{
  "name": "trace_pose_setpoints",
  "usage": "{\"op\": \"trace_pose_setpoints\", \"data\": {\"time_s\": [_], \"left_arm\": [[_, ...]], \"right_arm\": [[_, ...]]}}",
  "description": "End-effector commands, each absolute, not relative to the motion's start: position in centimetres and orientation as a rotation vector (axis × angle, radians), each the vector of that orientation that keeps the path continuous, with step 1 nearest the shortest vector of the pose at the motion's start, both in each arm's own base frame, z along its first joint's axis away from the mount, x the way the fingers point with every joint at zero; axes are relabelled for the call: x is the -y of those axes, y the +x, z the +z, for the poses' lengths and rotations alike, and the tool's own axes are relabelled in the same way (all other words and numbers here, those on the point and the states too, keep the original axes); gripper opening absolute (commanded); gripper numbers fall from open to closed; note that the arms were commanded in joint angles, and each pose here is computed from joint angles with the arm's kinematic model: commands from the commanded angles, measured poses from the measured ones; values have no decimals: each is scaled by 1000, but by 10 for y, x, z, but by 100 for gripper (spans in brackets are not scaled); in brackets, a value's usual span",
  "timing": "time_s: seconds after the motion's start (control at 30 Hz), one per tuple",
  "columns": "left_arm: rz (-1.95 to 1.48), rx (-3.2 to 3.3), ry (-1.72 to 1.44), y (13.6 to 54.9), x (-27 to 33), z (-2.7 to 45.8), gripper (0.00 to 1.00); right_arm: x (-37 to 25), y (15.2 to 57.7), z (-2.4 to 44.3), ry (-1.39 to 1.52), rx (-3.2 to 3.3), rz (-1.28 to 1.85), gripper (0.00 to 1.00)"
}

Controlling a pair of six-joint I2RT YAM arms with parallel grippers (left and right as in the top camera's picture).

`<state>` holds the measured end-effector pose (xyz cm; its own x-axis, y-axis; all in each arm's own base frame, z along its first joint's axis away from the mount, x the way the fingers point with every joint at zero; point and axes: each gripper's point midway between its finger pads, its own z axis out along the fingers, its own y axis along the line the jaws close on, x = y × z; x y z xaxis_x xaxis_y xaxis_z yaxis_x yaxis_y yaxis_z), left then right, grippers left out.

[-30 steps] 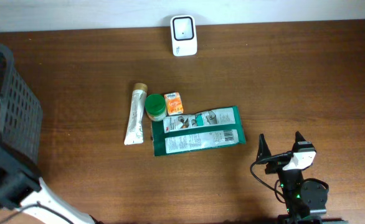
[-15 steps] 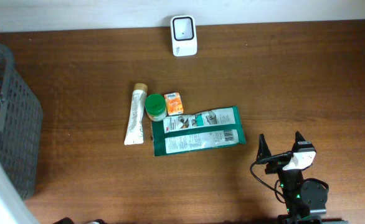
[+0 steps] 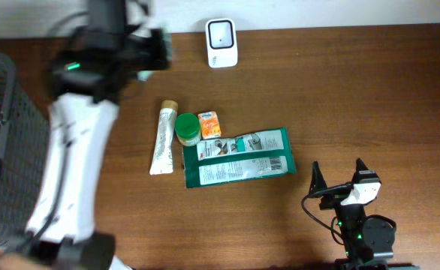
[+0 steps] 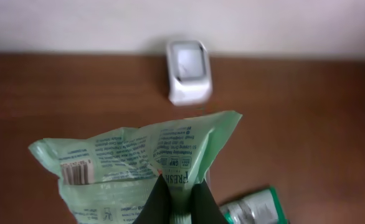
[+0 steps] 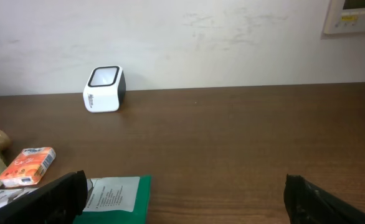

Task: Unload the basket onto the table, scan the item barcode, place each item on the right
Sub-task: 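Carry the green packet with the left gripper and drop it near the Kleenex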

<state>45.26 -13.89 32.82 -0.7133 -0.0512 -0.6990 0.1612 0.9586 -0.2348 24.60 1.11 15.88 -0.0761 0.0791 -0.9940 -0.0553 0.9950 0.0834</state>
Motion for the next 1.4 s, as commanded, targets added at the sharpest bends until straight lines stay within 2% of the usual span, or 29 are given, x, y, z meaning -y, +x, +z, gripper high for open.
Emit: {"op": "trace_pose_setpoints", "data": {"time_s": [0.0, 0.3, 0.57, 0.83, 0.87, 1.0, 1.03, 1.2, 1.37], "left_arm": [[-318, -2448, 188, 458, 193, 272, 0], [-316, -2601, 458, 441, 299, 165, 0], [-218, -2664, 495, 433, 332, 101, 0], [-147, -2703, 445, 439, 333, 60, 0], [-154, -2713, 450, 437, 334, 57, 2], [-214, -2739, 470, 431, 340, 54, 50], [-235, -2744, 476, 429, 342, 54, 54], [-288, -2738, 489, 428, 349, 63, 58], [-313, -2616, 560, 439, 343, 136, 59]], "right_arm": [[-11, 246, 157, 22, -1645, 116, 98], [-11, 246, 157, 22, -1645, 116, 98], [-11, 246, 157, 23, -1645, 116, 98], [-11, 246, 157, 23, -1645, 116, 98], [-11, 246, 157, 22, -1645, 116, 98], [-11, 246, 157, 23, -1645, 116, 98], [-11, 246, 157, 22, -1645, 116, 98], [-11, 246, 157, 22, -1645, 116, 98], [-11, 246, 157, 22, -1645, 116, 98]]}}
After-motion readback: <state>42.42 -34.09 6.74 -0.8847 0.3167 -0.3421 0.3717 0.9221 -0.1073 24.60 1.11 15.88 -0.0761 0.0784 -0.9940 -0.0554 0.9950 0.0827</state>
